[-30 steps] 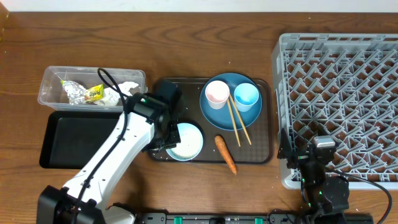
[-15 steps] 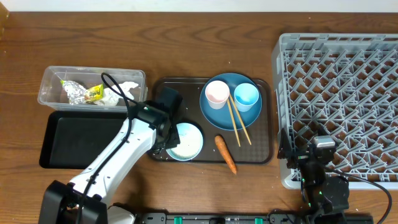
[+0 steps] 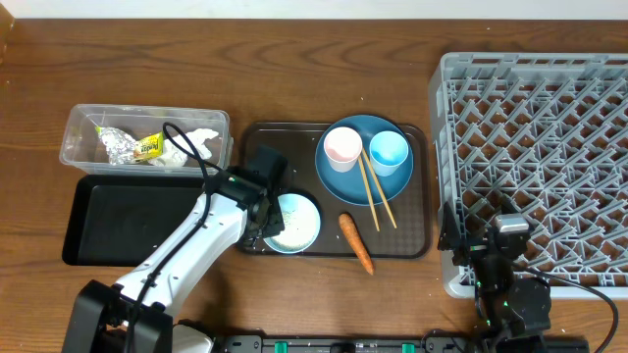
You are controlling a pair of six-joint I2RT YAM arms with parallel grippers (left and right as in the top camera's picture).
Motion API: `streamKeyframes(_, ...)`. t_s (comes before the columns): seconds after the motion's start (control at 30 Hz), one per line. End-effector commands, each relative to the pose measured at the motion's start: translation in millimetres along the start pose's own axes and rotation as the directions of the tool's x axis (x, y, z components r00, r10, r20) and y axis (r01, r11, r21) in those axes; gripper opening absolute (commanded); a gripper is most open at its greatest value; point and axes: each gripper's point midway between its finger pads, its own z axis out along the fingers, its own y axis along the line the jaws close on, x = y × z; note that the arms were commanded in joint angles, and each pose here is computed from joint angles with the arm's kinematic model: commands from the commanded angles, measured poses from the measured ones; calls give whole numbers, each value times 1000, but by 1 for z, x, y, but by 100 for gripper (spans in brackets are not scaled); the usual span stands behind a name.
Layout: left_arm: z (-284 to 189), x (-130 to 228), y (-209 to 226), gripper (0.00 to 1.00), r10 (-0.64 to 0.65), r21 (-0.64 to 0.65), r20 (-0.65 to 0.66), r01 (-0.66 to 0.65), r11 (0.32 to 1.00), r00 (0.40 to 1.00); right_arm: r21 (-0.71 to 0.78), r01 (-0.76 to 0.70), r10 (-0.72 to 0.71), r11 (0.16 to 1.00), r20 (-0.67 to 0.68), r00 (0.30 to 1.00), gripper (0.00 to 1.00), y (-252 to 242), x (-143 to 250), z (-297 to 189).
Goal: Sort waste into correct bins and load items into the dishwasher rack
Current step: 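Grasp the rim of the white rice bowl with the left gripper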
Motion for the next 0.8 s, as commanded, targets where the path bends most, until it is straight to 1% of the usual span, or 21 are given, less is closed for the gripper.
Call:
streamKeyframes(0.0,2,-1,1,36,-4,-10,9,4,1000,1000,13,10,-10,1000,1,1000,99,-3,0,0)
streamKeyframes(0.23,3,-1,1,36,-4,-10,9,4,1000,1000,13,10,-10,1000,1,1000,99,-3,0,0)
streamKeyframes(0.43,13,-2,0,36,-6,9,29,6,1000,1000,13,10,-10,1000,1,1000,99,-3,0,0)
streamKeyframes(0.63,14,1,-3,34,-6,27,16,5,1000,1000,13,10,-10,1000,1,1000,99,-3,0,0)
streamKeyframes(0.67,14,2,-5,32,-6,37,10,5,999,1000,13,10,-10,1000,1,1000,99,-3,0,0)
streamKeyframes(0.77,14,3,-7,31,-5,48,3,5,999,1000,13,10,-10,1000,1,1000,99,-3,0,0)
